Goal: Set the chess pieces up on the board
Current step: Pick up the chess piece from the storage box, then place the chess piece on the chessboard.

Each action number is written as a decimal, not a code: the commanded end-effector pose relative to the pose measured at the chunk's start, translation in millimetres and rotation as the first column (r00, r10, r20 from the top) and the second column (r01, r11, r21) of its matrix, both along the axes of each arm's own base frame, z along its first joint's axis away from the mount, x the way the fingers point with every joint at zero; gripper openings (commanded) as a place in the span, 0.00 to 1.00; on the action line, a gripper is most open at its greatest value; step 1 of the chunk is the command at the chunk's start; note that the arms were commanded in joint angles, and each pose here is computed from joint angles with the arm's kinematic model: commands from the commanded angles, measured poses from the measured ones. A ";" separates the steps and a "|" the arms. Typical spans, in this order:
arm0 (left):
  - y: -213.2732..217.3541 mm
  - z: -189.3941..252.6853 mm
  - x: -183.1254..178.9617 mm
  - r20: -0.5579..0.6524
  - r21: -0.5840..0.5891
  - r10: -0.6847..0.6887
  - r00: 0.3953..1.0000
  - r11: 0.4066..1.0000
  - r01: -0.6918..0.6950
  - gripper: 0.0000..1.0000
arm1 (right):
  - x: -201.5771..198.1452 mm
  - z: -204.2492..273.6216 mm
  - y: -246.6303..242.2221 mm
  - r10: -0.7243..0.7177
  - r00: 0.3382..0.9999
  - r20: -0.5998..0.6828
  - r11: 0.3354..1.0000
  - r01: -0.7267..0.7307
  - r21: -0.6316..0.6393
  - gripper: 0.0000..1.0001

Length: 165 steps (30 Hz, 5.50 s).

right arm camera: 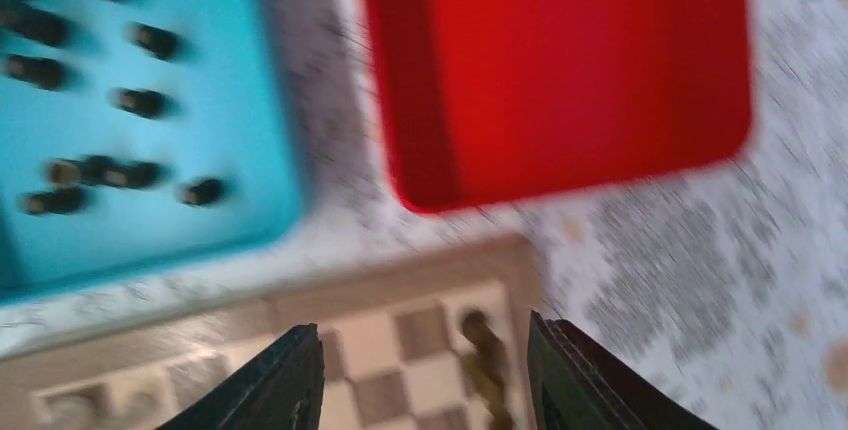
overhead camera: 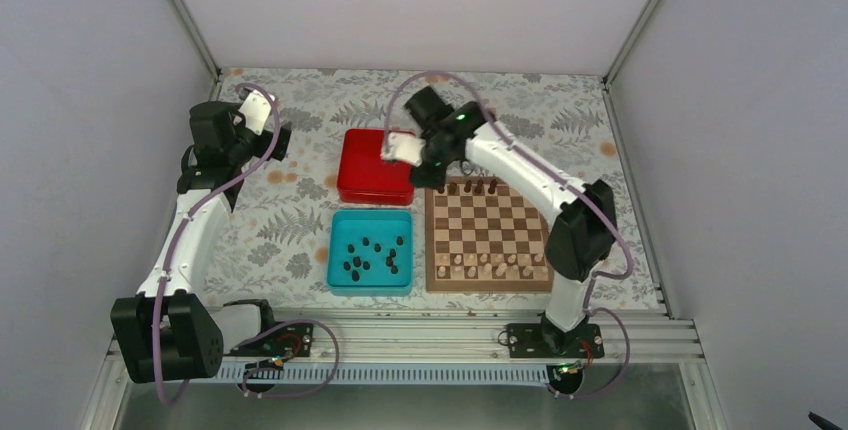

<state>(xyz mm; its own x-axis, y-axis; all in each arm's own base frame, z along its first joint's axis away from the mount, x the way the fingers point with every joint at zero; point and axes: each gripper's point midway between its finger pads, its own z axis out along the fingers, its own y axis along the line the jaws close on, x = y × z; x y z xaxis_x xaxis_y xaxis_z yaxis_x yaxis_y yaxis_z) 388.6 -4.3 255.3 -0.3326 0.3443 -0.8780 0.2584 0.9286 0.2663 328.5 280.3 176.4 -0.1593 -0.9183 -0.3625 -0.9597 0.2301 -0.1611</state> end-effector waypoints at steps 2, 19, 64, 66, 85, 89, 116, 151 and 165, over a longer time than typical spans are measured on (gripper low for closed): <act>0.6 1.6 0.8 0.008 0.007 -0.008 1.000 1.000 0.008 1.00 | -60.6 -12.9 65.8 0.176 0.984 -0.043 0.983 -0.178 -0.045 0.54; 2.1 0.2 1.1 0.010 0.012 -0.001 1.000 1.000 0.000 1.00 | -143.2 -103.0 150.2 0.430 0.882 -0.194 0.889 -0.451 -0.079 0.45; 2.9 -3.0 0.2 0.007 0.014 0.000 1.000 1.000 0.000 1.00 | -2.8 42.9 20.1 0.012 1.000 0.008 0.996 -0.013 0.084 0.06; 2.9 -1.8 0.2 0.010 0.014 0.000 1.000 1.000 0.000 1.00 | 20.3 48.9 -26.6 -0.097 0.995 -0.003 0.991 0.097 0.092 0.07; 0.3 2.7 -0.3 0.013 0.003 -0.012 1.000 1.000 0.012 1.00 | 18.8 -79.2 -205.9 -0.412 0.877 -0.247 0.905 0.425 0.000 0.09; 0.6 0.9 -0.3 0.010 0.004 -0.011 1.000 1.000 0.011 1.00 | 21.4 -87.6 -204.9 -0.413 0.873 -0.260 0.904 0.428 -0.002 0.09; 0.9 -4.1 1.3 0.000 0.007 -0.011 1.000 1.000 0.011 1.00 | 36.4 -103.2 -226.2 -0.485 0.846 -0.222 0.874 0.471 -0.119 0.10; 0.8 -4.5 0.9 -0.001 0.009 -0.012 1.000 1.000 0.012 1.00 | 23.8 -114.4 -232.1 -0.479 0.839 -0.258 0.877 0.446 -0.178 0.21; 0.9 -3.8 1.3 0.000 0.008 -0.011 1.000 1.000 0.011 1.00 | 31.6 -14.5 -153.7 -0.318 0.941 -0.118 0.947 0.321 0.010 0.51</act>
<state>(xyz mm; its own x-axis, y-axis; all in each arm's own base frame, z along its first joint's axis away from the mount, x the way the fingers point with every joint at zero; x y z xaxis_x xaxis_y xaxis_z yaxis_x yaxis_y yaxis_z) 387.8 -2.7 247.7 -0.3452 0.3528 -0.8697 0.2630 0.9259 0.2712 373.4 70.1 110.7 -0.6069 -0.7562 -0.2444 -0.7792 0.6268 -0.0042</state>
